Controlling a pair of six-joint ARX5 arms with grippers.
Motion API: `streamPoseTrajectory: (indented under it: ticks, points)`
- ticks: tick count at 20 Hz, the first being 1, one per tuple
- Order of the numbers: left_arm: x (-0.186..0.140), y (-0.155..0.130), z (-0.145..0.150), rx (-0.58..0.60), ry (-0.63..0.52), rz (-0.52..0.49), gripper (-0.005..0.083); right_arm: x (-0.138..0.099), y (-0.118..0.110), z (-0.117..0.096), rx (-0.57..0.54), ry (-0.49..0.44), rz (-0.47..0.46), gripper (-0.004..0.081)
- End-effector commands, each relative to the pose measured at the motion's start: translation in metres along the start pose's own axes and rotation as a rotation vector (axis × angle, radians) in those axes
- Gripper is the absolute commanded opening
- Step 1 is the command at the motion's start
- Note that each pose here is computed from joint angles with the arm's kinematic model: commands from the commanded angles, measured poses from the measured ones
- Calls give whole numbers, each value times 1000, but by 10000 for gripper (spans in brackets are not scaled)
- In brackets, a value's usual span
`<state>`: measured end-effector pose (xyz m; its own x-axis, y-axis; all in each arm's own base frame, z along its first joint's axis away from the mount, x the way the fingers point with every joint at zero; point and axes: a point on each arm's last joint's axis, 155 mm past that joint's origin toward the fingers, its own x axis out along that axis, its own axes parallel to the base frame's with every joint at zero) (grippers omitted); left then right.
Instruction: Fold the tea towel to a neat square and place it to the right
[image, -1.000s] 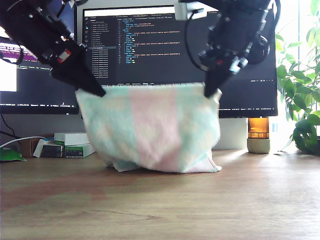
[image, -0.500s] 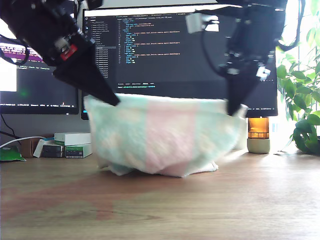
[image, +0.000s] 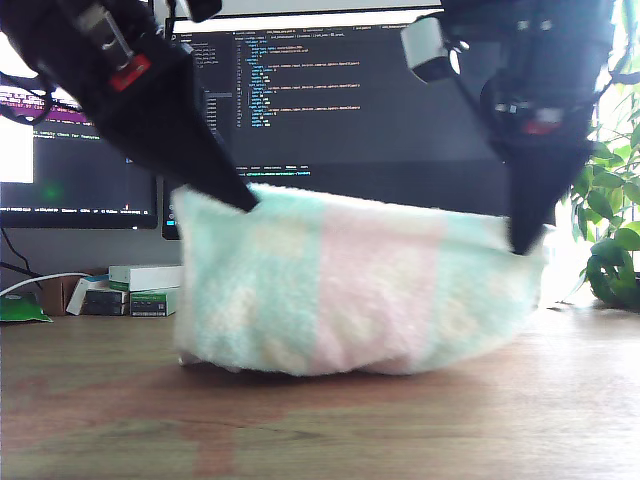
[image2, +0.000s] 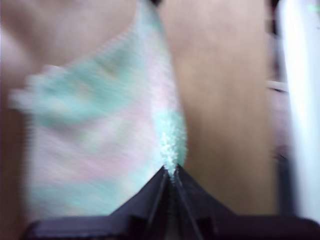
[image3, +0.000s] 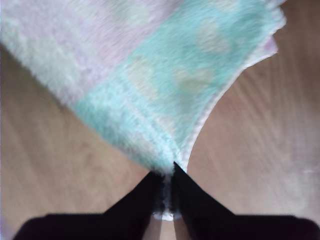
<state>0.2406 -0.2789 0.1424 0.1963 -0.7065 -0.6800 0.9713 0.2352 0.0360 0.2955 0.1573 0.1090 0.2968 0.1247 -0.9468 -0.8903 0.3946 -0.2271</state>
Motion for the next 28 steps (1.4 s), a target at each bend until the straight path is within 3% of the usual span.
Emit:
streamPoseTrajectory:
  ticks: [1, 3, 6, 8, 10, 14, 16, 18, 20, 24, 28]
  points:
    - [-3, 29, 4, 3, -15, 144, -21, -5, -24, 22, 68, -102, -95, -13]
    - [-17, 76, 4, 21, -1, 358, -21, -13, -51, 49, 101, -217, -201, -13]
    - [-40, 118, 13, 53, -49, 511, -21, -33, -85, 82, 143, -370, -341, -13]
    - [-58, 143, 17, 68, -84, 605, -21, -48, -106, 93, 174, -428, -437, -13]
    - [-81, 168, 28, 86, -127, 736, -21, -71, -136, 100, 281, -501, -577, -13]
    - [-101, 181, 53, 161, -180, 812, -21, -97, -151, 114, 303, -578, -651, -13]
    - [-96, 176, 50, 155, -168, 778, -21, -94, -148, 112, 299, -557, -637, -13]
    - [-75, 157, 29, 94, -107, 655, -21, -75, -134, 97, 280, -463, -569, -13]
    - [-49, 123, 6, 36, -36, 473, -21, -49, -104, 80, 247, -362, -427, -13]
    - [-29, 70, -19, -68, 21, 217, -21, -19, -34, 53, 221, -229, -101, -13]
    - [-23, 36, -31, -174, 57, 68, -21, -13, 12, 23, 230, -101, 88, -13]
